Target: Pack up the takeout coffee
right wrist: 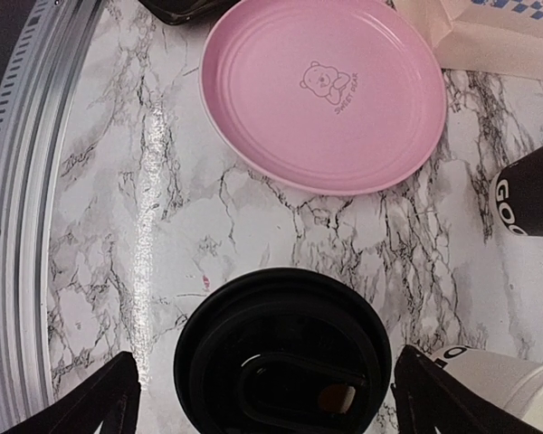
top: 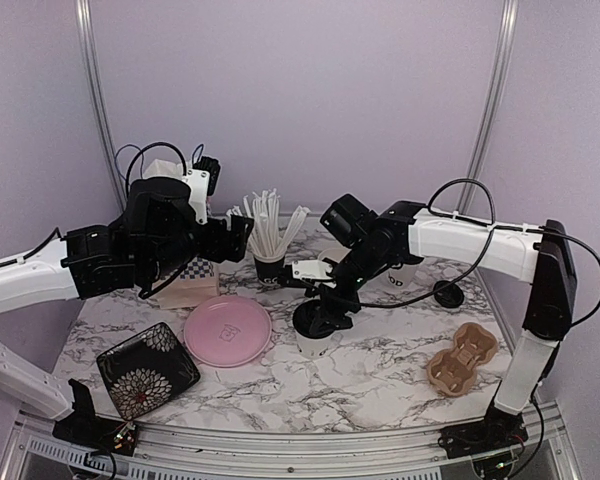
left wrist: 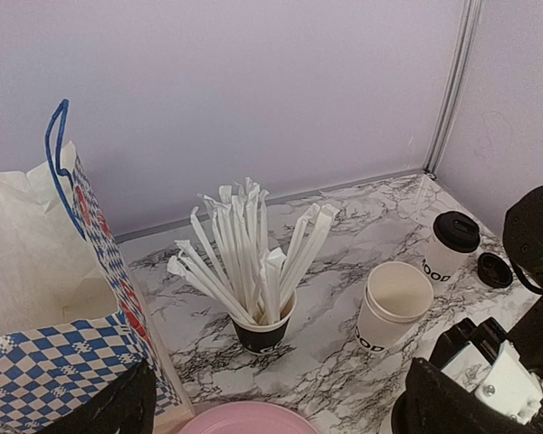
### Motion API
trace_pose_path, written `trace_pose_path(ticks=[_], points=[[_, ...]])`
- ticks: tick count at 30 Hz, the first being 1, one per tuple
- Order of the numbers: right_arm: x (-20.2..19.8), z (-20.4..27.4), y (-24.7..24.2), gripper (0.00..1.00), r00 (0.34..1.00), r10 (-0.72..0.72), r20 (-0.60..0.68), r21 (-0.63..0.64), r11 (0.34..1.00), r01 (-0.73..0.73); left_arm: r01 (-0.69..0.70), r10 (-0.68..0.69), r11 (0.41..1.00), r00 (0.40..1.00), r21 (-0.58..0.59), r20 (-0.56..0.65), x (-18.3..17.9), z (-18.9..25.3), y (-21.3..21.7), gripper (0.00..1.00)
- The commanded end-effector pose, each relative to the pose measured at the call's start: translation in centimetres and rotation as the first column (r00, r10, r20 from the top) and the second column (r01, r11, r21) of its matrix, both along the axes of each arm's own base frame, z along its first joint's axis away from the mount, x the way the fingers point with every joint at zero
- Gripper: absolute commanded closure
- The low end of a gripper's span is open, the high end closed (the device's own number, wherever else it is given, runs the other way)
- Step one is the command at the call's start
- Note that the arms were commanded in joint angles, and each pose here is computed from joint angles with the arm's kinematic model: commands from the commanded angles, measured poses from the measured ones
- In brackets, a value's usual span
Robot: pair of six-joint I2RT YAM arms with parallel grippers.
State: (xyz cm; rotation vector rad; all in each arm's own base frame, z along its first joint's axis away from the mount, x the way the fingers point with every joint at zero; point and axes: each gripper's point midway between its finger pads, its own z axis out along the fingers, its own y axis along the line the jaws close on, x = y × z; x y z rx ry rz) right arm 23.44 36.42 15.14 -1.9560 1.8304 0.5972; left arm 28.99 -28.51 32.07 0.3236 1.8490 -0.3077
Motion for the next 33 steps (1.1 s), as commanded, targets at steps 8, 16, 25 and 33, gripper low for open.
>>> trace_pose_path(ticks=[8, 16, 25, 33], points=[[0.7, -0.5, 0.0, 0.15, 0.999, -0.042, 0.028, -0.029, 0.999, 0.043, 0.022, -0.022, 1.000, 1.000, -0.018, -0.011, -0.2, -0.4, -0.3, 0.04], [0.0, -1.3, -0.6, 0.14, 1.000, -0.026, 0.015, -0.059, 0.998, 0.027, 0.022, -0.023, 1.000, 1.000, -0.012, -0.014, -0.2, -0.7, -0.4, 0.04], [0.6, -2.1, -0.8, 0.23, 0.998, -0.056, 0.032, -0.084, 0.995, 0.058, 0.033, -0.033, 0.999, 0.999, -0.013, -0.020, -0.2, -0.7, -0.7, 0.04], [0.5, -0.5, -1.9, 0.33, 0.995, -0.079, 0.062, -0.088, 0.992, 0.085, 0.042, -0.043, 0.999, 0.999, -0.014, -0.016, -0.2, -0.4, -0.9, 0.04]])
